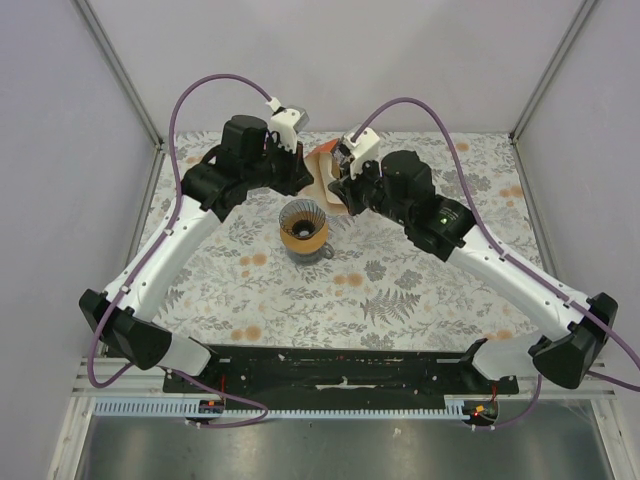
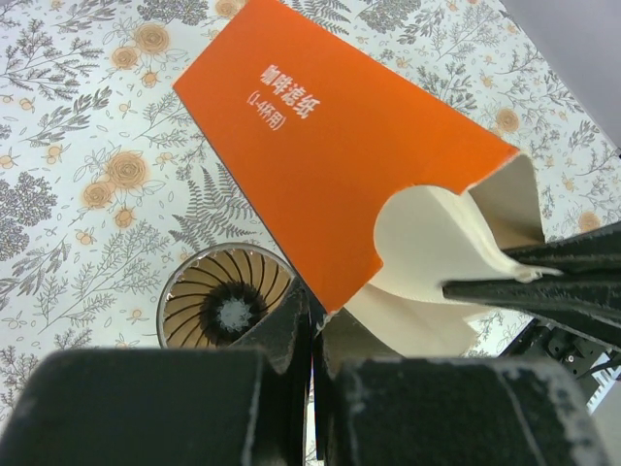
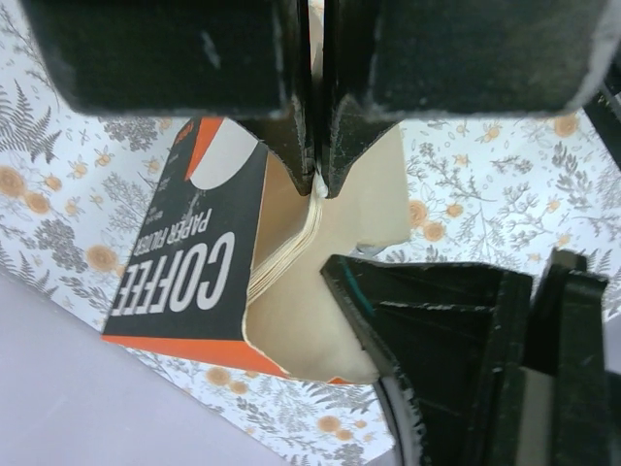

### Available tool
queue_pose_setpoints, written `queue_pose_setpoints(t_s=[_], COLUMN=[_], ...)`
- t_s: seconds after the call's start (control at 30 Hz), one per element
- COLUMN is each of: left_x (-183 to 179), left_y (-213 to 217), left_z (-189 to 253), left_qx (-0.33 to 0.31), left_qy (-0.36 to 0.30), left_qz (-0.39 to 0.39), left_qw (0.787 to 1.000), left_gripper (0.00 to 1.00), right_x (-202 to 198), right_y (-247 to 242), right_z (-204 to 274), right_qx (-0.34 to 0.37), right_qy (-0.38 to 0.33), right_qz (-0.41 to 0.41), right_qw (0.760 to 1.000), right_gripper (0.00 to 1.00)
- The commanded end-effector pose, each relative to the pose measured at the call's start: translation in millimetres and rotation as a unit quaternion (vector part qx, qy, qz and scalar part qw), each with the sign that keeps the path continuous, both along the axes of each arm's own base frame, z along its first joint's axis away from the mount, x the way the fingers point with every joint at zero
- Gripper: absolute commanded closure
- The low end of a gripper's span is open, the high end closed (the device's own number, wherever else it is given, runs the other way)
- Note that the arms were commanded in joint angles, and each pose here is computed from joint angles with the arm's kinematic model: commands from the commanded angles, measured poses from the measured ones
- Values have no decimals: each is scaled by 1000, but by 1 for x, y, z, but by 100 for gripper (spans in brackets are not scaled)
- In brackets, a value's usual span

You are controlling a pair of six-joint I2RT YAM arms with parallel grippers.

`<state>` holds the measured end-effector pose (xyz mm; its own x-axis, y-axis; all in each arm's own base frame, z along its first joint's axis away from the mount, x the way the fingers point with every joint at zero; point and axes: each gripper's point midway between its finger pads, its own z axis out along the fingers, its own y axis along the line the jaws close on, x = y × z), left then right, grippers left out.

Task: Place the coffee filter in the dripper

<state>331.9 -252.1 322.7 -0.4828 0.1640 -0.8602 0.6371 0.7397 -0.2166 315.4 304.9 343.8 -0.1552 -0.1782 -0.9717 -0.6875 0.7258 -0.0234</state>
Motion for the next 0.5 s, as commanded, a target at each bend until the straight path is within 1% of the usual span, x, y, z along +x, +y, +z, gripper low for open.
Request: queue_pose_setpoints(t_s=[0.0, 0.37, 0.47], left_x=[2, 6, 8], left_y=[-2, -1, 2], left_z=[25, 29, 32], left_qx=[-14, -15, -16], left_qy=[-32, -37, -41], left_qz=[-2, 10, 18], left_qw=[999, 999, 999], left_gripper=[98, 98, 98], right_x=[-14, -43, -44], right_y=[3, -2, -6], right_z=[38, 59, 61], right_qx=[52, 69, 68], right_qy=[-43, -76, -82], right_qz=[38, 92, 87], right_qw=[997, 990, 990], right_gripper=[100, 100, 100])
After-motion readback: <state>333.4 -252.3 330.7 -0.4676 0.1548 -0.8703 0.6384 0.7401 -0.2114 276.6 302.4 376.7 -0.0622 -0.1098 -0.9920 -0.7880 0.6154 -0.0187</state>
